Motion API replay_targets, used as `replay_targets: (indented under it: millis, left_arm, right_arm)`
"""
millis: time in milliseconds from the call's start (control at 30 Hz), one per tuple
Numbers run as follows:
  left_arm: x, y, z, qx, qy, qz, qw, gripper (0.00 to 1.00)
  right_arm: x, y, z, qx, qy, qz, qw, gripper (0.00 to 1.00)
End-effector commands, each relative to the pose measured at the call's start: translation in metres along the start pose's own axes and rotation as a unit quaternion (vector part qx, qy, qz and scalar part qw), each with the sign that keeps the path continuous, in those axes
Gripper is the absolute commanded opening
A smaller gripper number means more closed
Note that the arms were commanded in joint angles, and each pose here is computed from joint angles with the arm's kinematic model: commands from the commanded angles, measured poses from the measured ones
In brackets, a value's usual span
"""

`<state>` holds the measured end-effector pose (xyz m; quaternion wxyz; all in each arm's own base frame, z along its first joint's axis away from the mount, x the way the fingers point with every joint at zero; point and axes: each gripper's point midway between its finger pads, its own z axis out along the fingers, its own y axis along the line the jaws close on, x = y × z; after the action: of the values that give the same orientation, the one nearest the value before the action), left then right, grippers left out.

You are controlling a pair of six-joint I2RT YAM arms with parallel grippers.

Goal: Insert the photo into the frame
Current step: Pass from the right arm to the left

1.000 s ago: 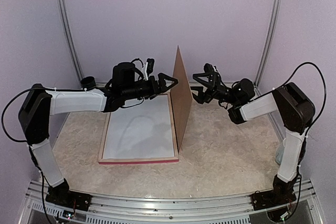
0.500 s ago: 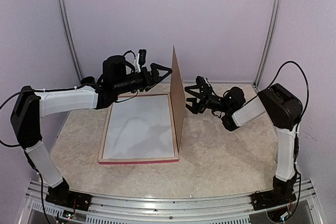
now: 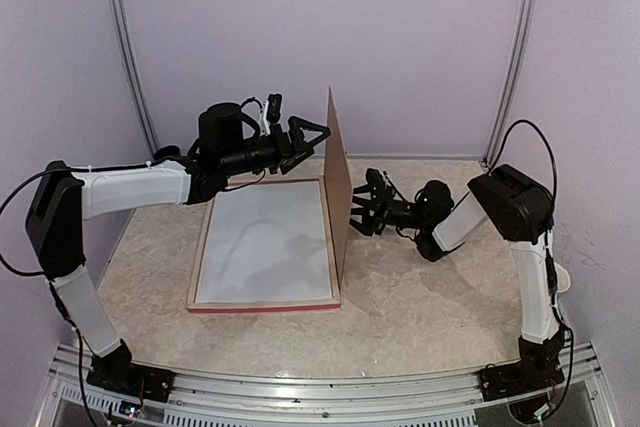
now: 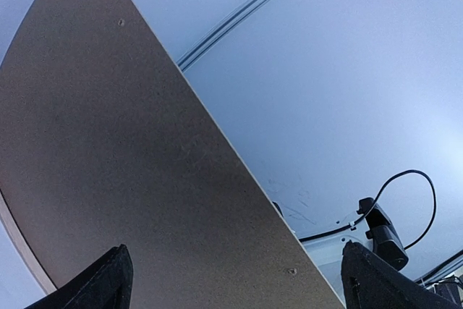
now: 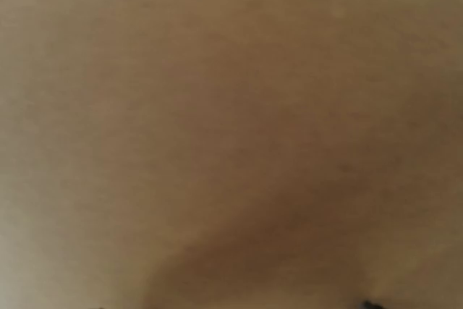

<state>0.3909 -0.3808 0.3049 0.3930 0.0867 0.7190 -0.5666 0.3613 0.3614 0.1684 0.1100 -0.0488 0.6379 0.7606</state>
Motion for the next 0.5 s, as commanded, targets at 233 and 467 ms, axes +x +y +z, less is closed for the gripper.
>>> replay_targets:
  millis: [233, 467]
  left_arm:
    - [-0.01, -0.003, 0.006, 0.003, 0.002, -0.002, 1.0, 0.99]
    - [-0.004, 0.006, 0.008, -0.015, 0.014, -0.009, 1.0, 0.99]
  right_arm:
    - [0.003, -0.018, 0.011, 0.034, 0.025, -0.037, 0.998, 0.74]
    - [0.003, -0.036, 0.014, 0.076, 0.032, -0.039, 0.996, 0.75]
